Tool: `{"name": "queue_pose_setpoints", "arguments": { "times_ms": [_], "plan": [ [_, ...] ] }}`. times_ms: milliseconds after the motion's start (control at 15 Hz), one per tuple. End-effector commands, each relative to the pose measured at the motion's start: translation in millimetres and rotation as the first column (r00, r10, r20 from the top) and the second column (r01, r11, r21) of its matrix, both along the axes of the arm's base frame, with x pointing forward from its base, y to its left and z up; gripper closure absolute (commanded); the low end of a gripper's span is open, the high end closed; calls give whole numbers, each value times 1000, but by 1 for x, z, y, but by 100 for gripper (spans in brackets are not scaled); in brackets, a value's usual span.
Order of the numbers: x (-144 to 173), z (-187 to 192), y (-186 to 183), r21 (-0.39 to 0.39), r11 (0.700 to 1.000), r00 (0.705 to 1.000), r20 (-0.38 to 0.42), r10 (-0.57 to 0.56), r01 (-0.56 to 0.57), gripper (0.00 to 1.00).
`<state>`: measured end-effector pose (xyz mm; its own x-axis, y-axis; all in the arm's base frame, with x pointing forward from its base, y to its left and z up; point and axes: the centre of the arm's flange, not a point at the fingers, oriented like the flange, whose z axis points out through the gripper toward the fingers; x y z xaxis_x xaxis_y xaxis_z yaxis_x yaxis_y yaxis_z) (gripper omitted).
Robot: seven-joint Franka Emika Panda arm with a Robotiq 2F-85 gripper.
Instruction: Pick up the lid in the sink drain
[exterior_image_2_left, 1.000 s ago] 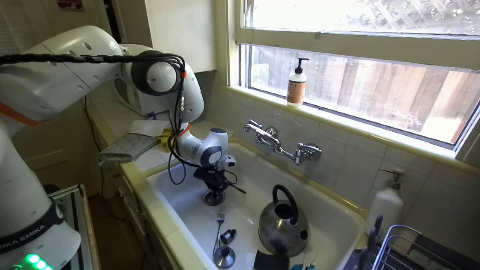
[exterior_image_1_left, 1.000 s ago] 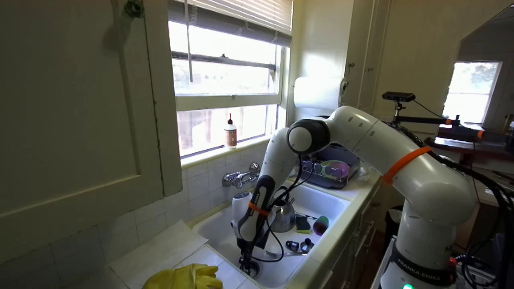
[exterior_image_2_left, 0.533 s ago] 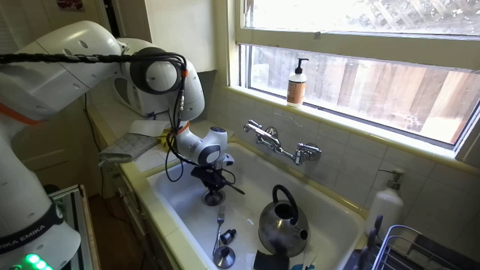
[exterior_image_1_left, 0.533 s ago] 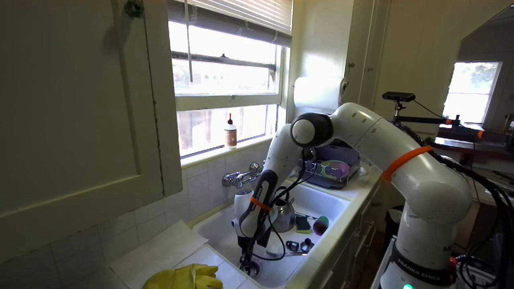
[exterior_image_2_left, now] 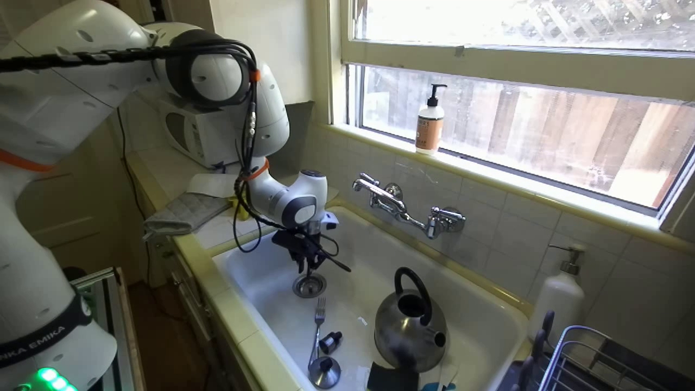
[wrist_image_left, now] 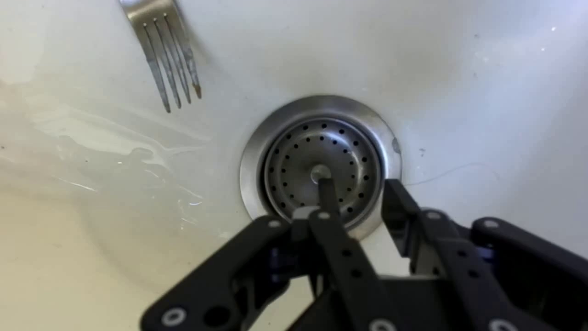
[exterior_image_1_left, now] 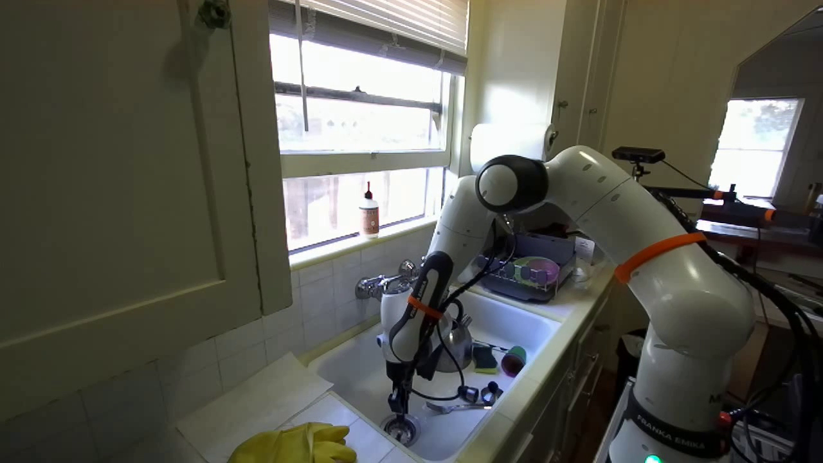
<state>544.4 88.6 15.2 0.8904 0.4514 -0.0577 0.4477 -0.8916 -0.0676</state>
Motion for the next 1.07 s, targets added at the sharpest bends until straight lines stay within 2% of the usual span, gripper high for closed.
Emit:
{"name": "queue_pose_setpoints", "arguments": {
  "times_ms": [0,133,333,600,1000],
  "plan": [
    [-8,21,5,-3,993,993,-17,-117,117,36],
    [-7,28,7,5,986,986,-26,-164,164,22],
    [-3,32,9,-39,964,961,-77,-266,264,0],
    [-5,42,10,-83,947,939,-127,-319,310,0],
    [-10,51,14,-106,955,945,-146,-291,278,0]
  ]
}}
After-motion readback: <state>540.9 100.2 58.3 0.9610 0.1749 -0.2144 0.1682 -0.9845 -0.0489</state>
